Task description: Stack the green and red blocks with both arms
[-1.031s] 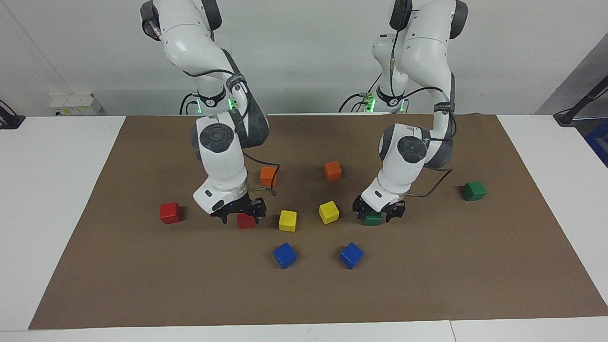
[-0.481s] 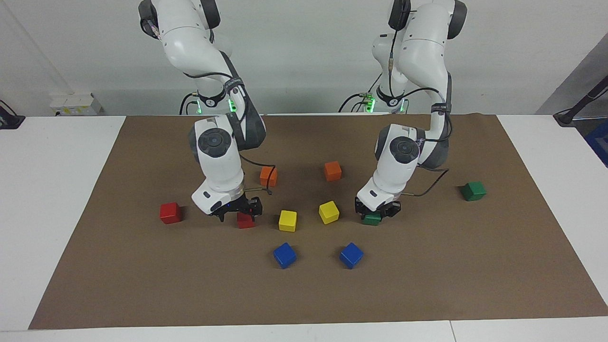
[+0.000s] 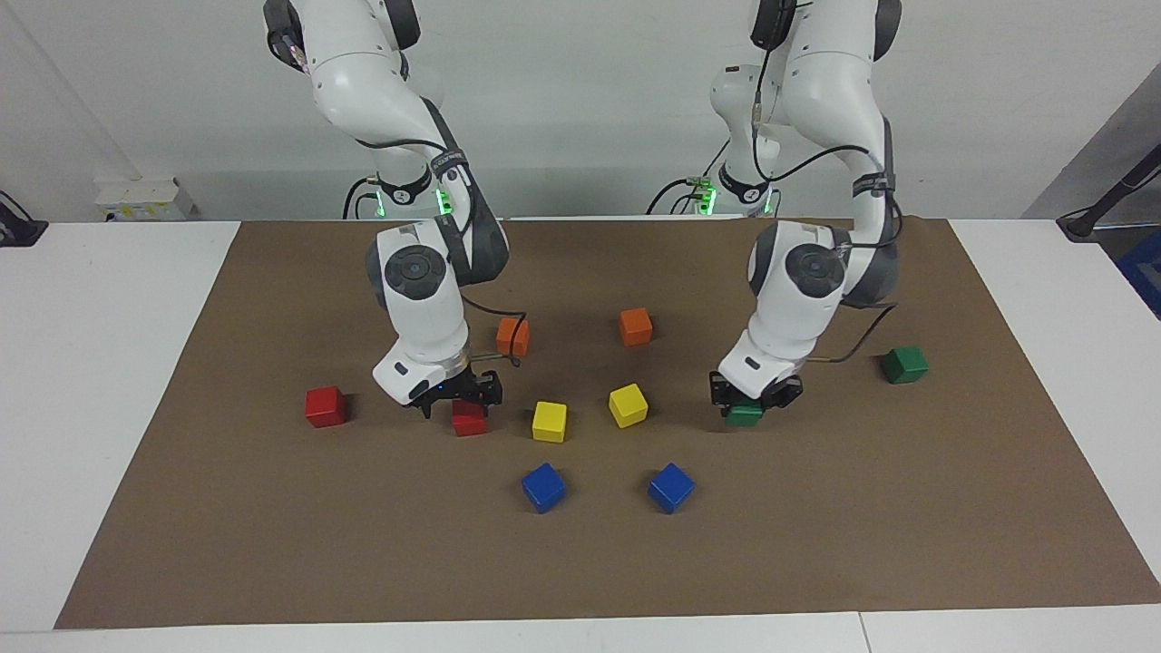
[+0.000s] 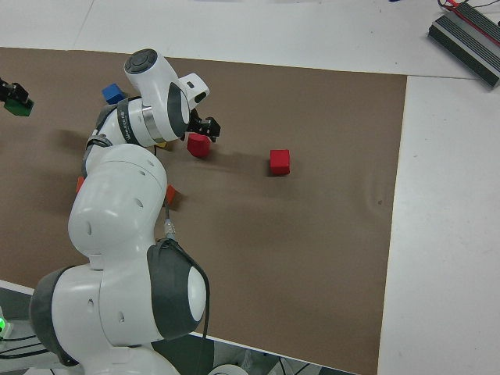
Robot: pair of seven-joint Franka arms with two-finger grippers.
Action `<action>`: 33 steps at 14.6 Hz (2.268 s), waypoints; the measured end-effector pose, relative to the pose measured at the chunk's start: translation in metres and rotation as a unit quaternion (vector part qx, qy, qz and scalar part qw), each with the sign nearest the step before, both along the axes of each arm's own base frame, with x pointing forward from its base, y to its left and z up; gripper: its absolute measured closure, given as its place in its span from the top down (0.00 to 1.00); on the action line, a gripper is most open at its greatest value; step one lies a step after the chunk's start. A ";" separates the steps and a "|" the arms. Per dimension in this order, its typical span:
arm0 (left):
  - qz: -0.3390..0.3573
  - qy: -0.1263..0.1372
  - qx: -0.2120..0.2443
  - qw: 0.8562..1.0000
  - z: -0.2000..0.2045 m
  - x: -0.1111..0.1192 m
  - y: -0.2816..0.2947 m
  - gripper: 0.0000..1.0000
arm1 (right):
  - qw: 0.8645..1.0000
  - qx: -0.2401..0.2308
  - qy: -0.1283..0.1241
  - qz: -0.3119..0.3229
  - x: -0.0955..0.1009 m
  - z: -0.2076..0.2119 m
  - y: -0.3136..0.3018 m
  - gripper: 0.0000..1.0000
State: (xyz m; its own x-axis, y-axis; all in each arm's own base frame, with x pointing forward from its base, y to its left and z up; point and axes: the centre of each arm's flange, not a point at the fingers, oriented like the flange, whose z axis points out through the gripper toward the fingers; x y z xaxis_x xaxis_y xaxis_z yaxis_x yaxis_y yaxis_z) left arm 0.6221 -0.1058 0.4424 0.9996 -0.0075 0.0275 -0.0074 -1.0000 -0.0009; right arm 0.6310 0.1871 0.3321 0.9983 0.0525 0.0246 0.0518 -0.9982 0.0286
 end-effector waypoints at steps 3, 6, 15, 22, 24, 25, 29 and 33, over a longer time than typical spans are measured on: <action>-0.007 0.017 0.004 1.000 0.015 -0.007 0.063 0.55 | 1.000 0.009 0.008 0.004 -0.003 -0.004 0.002 1.00; -0.016 0.029 0.002 0.999 0.010 -0.012 0.131 0.55 | 1.000 0.017 0.013 0.005 -0.005 -0.006 0.003 1.00; -0.034 0.012 -0.001 0.999 -0.038 -0.060 0.236 0.55 | 1.000 0.023 0.000 0.009 -0.004 -0.016 0.002 0.93; -0.034 -0.011 0.005 0.999 -0.066 -0.074 0.233 0.55 | 1.000 0.021 0.009 0.010 -0.003 -0.017 -0.002 0.55; -0.034 -0.013 0.006 0.999 -0.073 -0.077 0.233 0.55 | 1.000 0.013 0.027 0.002 -0.003 -0.004 -0.013 0.55; -0.034 -0.014 0.006 0.999 -0.074 -0.077 0.232 0.55 | 0.999 0.010 0.033 -0.006 -0.002 0.010 -0.025 0.55; -0.034 -0.013 0.005 0.999 -0.076 -0.078 0.232 0.55 | 0.999 0.002 0.044 -0.014 -0.008 0.082 -0.097 0.55; -0.026 -0.014 0.000 1.000 -0.080 -0.081 0.235 0.55 | 0.999 0.001 0.034 -0.003 -0.018 0.129 -0.175 0.55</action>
